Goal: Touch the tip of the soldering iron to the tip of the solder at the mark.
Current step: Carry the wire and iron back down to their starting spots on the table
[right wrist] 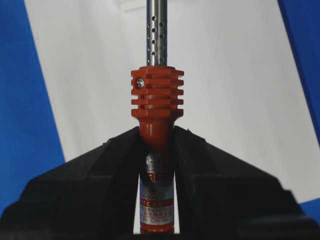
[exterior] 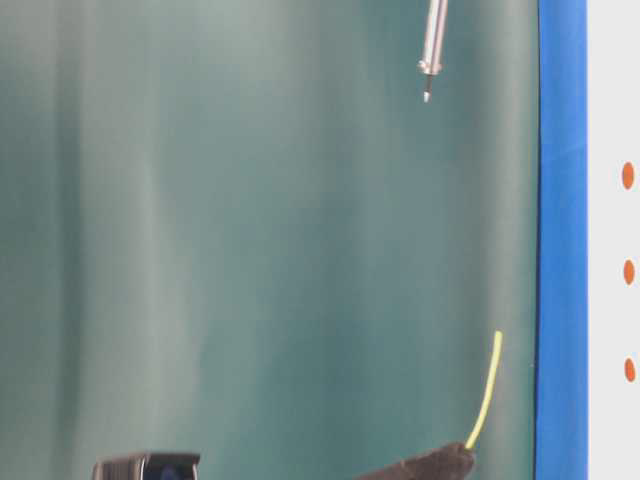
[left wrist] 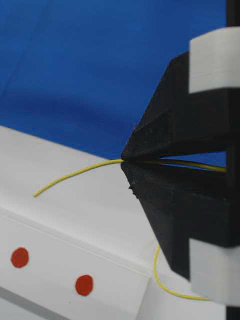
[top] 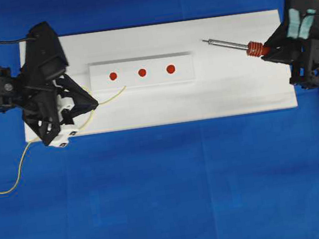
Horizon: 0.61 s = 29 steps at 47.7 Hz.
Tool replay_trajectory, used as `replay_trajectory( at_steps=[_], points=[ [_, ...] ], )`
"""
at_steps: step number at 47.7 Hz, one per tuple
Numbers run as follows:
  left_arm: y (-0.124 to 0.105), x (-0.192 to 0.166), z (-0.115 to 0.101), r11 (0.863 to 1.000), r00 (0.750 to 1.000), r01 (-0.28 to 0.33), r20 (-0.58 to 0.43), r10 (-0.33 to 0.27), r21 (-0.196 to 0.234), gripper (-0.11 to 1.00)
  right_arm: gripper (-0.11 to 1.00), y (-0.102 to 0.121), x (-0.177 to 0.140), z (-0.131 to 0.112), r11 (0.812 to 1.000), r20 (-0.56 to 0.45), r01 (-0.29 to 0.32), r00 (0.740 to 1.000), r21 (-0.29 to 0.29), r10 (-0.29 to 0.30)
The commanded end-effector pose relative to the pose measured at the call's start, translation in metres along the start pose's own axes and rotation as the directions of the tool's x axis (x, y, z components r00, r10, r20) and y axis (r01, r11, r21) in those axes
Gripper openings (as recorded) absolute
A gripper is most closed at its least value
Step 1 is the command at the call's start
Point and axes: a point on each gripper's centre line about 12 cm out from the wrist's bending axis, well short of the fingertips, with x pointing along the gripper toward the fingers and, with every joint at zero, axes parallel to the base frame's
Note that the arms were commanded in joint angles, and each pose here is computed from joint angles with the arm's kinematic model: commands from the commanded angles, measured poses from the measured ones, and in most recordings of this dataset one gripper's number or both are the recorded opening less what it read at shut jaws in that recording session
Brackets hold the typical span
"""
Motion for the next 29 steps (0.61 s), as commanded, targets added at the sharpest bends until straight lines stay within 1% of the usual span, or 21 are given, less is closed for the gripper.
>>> replay_trajectory(
  at_steps=[1, 5, 9, 13, 17, 22, 25, 26, 27, 28, 29],
  points=[
    [-0.006, -0.010, 0.007, 0.999, 0.997, 0.034, 0.064, -0.034, 0.004, 0.02, 0.08, 0.001, 0.000, 0.004, 1.000, 0.035, -0.008, 0.999, 0.010, 0.007],
    [-0.009, -0.014, 0.006, 0.998, 0.995, 0.055, 0.086, -0.055, 0.009, 0.02, 0.08, 0.003, 0.001, 0.007, 0.999, 0.065, -0.026, 0.998, 0.035, 0.024],
    [-0.016, -0.017, 0.003, 0.996, 0.991, 0.085, 0.101, -0.087, 0.019, 0.02, 0.08, 0.011, -0.001, 0.011, 0.997, 0.096, -0.064, 0.994, 0.050, 0.059],
    [-0.030, -0.020, -0.003, 0.990, 0.985, 0.134, 0.101, -0.137, 0.034, 0.02, 0.08, 0.026, -0.003, 0.012, 0.992, 0.122, -0.121, 0.986, 0.034, 0.116],
    [-0.045, -0.022, -0.010, 0.982, 0.978, 0.183, 0.093, -0.187, 0.047, 0.02, 0.08, 0.051, -0.007, 0.011, 0.978, 0.139, -0.208, 0.968, -0.016, 0.208],
    [-0.067, -0.026, -0.021, 0.965, 0.964, 0.252, 0.074, -0.257, 0.077, 0.02, 0.08, 0.077, -0.012, 0.006, 0.952, 0.148, -0.299, 0.940, -0.069, 0.306],
    [-0.082, -0.028, -0.029, 0.948, 0.951, 0.298, 0.057, -0.305, 0.108, 0.02, 0.08, 0.090, -0.013, 0.001, 0.934, 0.139, -0.343, 0.924, -0.104, 0.355],
    [-0.086, -0.028, -0.032, 0.944, 0.947, 0.310, 0.051, -0.317, 0.115, 0.02, 0.08, 0.097, -0.013, -0.002, 0.924, 0.129, -0.362, 0.918, -0.121, 0.376],
    [-0.089, -0.028, -0.035, 0.939, 0.944, 0.321, 0.045, -0.328, 0.122, 0.02, 0.08, 0.099, -0.013, -0.003, 0.922, 0.126, -0.367, 0.916, -0.123, 0.381],
    [-0.094, -0.027, -0.039, 0.932, 0.938, 0.338, 0.037, -0.345, 0.131, 0.02, 0.08, 0.105, -0.012, -0.006, 0.913, 0.112, -0.382, 0.910, -0.142, 0.399],
    [-0.098, -0.028, -0.042, 0.926, 0.933, 0.350, 0.032, -0.358, 0.139, 0.02, 0.08, 0.109, -0.011, -0.008, 0.908, 0.103, -0.390, 0.908, -0.151, 0.407]
  ],
)
